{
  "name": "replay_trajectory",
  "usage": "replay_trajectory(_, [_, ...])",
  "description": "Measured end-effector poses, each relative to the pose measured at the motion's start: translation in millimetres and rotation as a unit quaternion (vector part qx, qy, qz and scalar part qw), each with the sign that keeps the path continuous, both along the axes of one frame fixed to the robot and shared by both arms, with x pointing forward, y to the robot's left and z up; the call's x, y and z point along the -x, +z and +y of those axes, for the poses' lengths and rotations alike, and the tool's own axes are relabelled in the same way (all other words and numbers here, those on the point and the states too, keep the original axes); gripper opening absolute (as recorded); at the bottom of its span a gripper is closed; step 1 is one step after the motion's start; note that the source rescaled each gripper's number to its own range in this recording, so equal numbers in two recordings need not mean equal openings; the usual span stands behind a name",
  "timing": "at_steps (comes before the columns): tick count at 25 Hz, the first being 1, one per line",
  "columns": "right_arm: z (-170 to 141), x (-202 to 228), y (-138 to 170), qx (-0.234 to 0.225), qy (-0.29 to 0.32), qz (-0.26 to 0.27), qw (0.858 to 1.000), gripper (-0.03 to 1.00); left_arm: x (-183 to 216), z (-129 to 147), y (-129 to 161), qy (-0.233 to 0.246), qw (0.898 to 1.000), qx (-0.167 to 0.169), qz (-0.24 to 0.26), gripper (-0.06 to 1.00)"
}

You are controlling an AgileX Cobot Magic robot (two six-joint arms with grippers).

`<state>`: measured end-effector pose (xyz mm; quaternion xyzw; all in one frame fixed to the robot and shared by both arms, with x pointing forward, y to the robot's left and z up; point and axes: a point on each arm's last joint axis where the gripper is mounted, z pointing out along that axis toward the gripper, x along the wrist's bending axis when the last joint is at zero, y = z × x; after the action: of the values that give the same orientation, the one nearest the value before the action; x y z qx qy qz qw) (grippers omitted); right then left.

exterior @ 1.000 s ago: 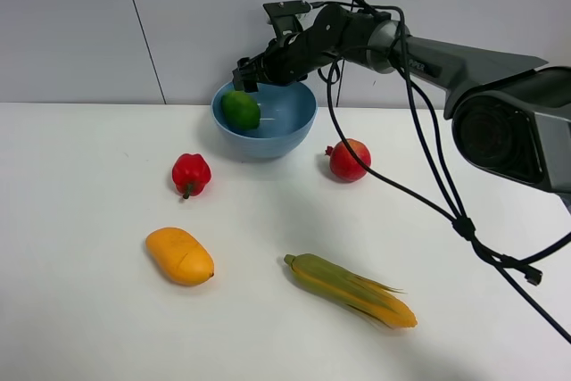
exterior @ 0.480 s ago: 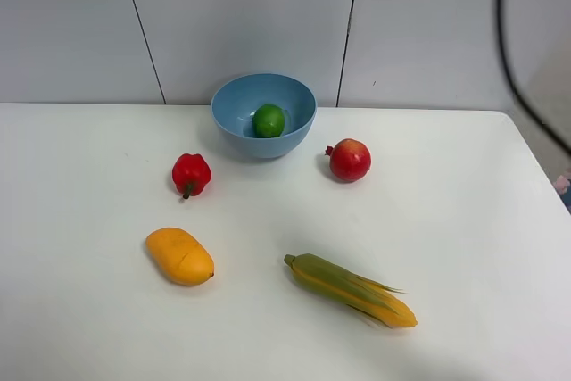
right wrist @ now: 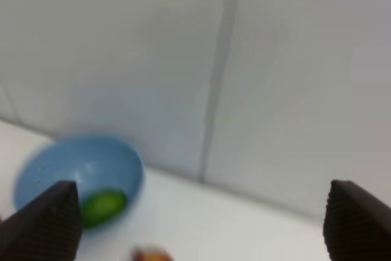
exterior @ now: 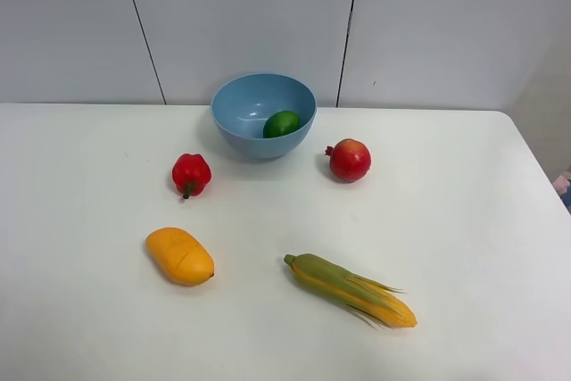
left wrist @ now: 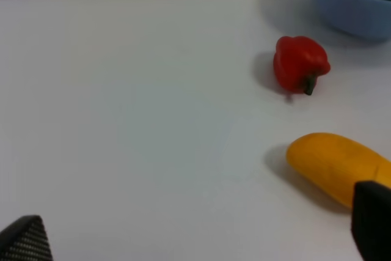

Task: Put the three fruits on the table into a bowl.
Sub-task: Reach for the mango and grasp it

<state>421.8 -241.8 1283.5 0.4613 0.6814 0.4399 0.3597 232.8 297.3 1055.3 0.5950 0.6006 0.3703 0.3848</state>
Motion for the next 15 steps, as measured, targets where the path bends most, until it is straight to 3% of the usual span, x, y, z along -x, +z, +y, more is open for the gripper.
replay_trajectory(4, [-42, 71, -50, -0.001, -0.083, 0.025, 0.996, 0.43, 0, 0, 0, 0.000, 1.000, 0.000, 0.000, 1.00])
replay_trajectory(8, [-57, 138, -110, -0.004, -0.143, 0.039, 0.989, 0.43, 0, 0, 0, 0.000, 1.000, 0.000, 0.000, 1.00])
replay_trajectory(15, [-53, 184, -199, -0.028, -0.143, 0.055, 0.988, 0.42, 0, 0, 0, 0.000, 1.000, 0.000, 0.000, 1.00])
